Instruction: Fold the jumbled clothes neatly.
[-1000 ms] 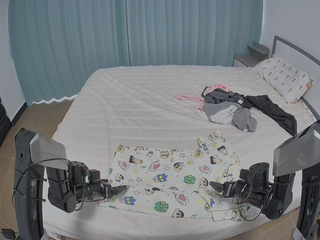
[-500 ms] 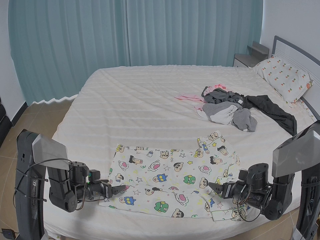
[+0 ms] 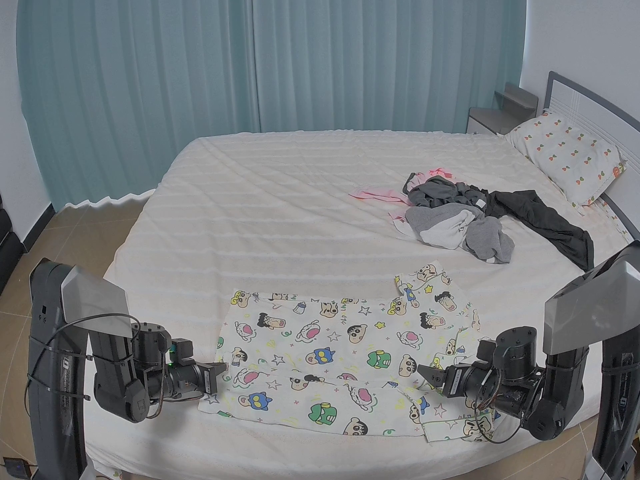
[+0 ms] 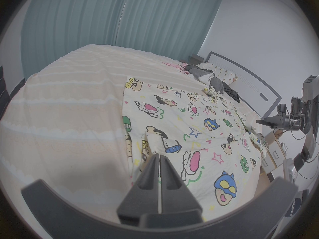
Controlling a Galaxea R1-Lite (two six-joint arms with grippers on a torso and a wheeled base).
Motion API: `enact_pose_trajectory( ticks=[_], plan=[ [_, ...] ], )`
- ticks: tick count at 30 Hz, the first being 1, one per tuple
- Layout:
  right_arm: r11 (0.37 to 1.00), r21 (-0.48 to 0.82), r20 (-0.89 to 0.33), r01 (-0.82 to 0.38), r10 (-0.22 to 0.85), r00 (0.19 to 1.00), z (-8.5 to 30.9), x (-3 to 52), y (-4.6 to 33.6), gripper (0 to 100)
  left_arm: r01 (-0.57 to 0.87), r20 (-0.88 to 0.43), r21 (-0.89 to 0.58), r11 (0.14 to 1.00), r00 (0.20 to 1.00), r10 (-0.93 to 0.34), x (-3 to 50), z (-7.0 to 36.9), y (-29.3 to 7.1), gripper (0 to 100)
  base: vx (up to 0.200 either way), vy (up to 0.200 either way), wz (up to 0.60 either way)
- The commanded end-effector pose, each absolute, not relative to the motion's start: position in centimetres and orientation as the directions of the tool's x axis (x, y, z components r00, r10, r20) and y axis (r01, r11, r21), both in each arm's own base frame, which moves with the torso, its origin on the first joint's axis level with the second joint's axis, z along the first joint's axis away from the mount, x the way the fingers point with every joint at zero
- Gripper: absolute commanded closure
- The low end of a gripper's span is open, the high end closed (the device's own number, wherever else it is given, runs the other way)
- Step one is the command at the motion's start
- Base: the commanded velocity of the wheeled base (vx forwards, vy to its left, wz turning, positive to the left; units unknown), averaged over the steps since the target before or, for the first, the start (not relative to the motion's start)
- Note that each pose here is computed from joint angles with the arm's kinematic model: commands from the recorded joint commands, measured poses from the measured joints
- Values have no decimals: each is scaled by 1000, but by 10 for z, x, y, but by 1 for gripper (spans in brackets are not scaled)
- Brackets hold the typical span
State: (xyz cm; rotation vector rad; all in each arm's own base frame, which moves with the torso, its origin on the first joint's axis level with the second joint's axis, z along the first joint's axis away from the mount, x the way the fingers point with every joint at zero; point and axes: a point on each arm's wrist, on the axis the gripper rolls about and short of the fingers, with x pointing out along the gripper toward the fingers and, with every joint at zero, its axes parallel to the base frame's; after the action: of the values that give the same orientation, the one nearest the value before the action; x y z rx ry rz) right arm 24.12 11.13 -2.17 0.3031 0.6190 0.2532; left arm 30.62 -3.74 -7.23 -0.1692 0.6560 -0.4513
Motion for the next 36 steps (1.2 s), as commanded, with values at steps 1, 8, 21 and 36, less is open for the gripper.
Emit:
enact_pose_trajectory(
  ticks=[1, 8, 21, 36],
  plan=[
    [926, 350, -532, -138, 318, 785, -23, 242, 111, 0, 354, -535, -286, 890, 712, -455, 304, -62, -36, 100, 0, 0, 0],
    [927, 349, -537, -136, 317, 782, -25, 241, 111, 0, 354, -546, -286, 890, 703, -455, 293, -54, -35, 100, 0, 0, 0],
    [928, 348, -540, -137, 317, 780, -26, 241, 111, 0, 346, -571, -295, 890, 684, -455, 301, -57, -38, 100, 0, 0, 0],
    [929, 344, -549, -135, 316, 774, -28, 241, 112, 0, 355, -561, -293, 888, 689, -460, 304, -57, -40, 0, 0, 0, 0]
  ],
)
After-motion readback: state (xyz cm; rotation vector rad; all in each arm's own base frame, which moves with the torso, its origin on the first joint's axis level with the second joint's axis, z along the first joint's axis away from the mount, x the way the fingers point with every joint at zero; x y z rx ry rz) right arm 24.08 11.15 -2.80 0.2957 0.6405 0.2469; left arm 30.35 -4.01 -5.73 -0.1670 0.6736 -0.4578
